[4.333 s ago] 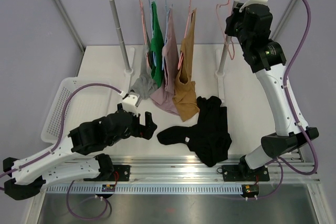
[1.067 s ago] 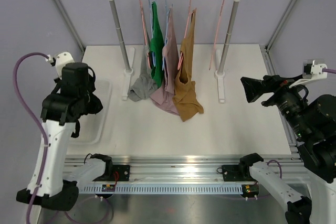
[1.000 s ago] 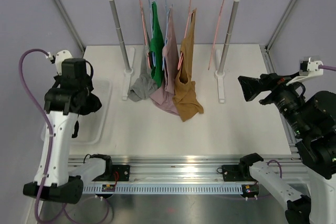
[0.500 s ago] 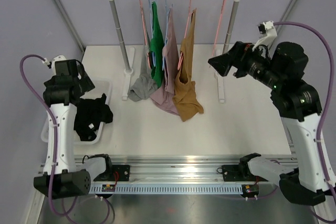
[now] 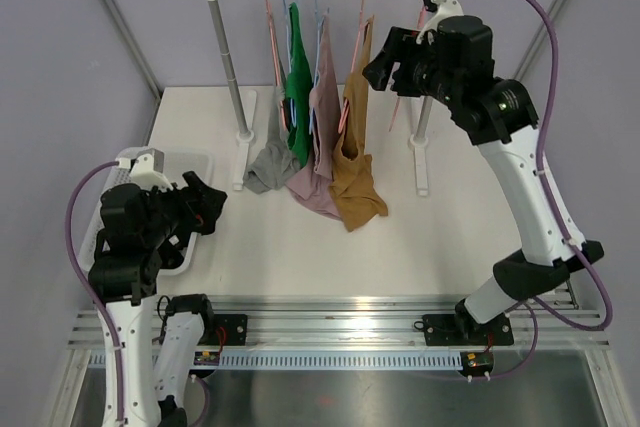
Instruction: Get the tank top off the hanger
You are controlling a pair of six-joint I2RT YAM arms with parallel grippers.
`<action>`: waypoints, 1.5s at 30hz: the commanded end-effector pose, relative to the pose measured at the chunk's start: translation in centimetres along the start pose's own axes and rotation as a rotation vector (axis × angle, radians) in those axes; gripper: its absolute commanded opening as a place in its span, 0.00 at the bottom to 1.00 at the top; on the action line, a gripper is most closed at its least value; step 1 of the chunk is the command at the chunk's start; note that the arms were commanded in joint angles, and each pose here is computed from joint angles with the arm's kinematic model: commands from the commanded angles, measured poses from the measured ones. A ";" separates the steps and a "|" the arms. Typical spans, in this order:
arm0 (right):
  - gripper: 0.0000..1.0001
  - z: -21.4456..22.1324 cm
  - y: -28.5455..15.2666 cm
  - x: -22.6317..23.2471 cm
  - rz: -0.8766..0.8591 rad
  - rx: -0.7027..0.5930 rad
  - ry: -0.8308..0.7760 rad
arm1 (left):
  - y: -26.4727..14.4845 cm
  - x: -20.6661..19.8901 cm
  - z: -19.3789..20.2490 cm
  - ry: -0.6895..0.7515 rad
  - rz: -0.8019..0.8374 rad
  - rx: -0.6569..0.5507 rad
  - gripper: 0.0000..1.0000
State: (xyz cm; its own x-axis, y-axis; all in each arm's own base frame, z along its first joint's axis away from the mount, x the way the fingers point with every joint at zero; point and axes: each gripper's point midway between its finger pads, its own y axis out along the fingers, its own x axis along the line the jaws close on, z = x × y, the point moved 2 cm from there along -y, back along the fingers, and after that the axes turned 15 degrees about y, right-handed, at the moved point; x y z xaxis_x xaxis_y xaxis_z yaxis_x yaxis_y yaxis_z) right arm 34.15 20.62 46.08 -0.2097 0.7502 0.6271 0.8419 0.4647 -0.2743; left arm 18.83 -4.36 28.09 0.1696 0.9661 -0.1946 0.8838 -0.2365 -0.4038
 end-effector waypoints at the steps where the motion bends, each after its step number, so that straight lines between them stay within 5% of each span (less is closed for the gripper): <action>1: 0.72 -1.3 2.3 -1.4 0.142 -0.084 -0.058 | -0.2 -1.9 0.0 0.044 0.125 -0.068 0.99; 15: 0.64 -1.7 11.7 -2.8 0.253 -0.129 -0.124 | -0.8 -2.0 0.8 0.056 0.115 -0.143 0.99; 25: 0.14 -2.1 12.2 -4.2 0.318 -0.165 -0.163 | -0.6 -2.1 1.1 0.053 0.132 -0.137 0.99; 30: 0.18 -2.6 11.9 -3.8 0.303 -0.173 -0.192 | -0.4 -2.3 1.2 0.052 0.145 -0.131 0.99; 35: 0.01 -3.0 12.2 -3.8 0.305 -0.182 -0.233 | -0.5 -2.4 1.2 0.054 0.151 -0.131 0.99; 45: 0.00 -6.5 8.6 -0.6 0.199 -0.292 -0.266 | -0.3 -2.6 1.3 0.055 0.165 -0.123 0.99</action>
State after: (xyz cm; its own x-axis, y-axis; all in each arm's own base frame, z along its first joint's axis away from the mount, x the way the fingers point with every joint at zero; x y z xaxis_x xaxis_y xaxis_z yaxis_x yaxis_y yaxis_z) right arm 46.70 22.17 40.25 -0.0324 0.9496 0.3117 0.9269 0.1452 -0.3461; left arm 17.30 -6.29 26.56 0.2882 0.9362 -0.2014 0.8898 -0.3395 -0.3050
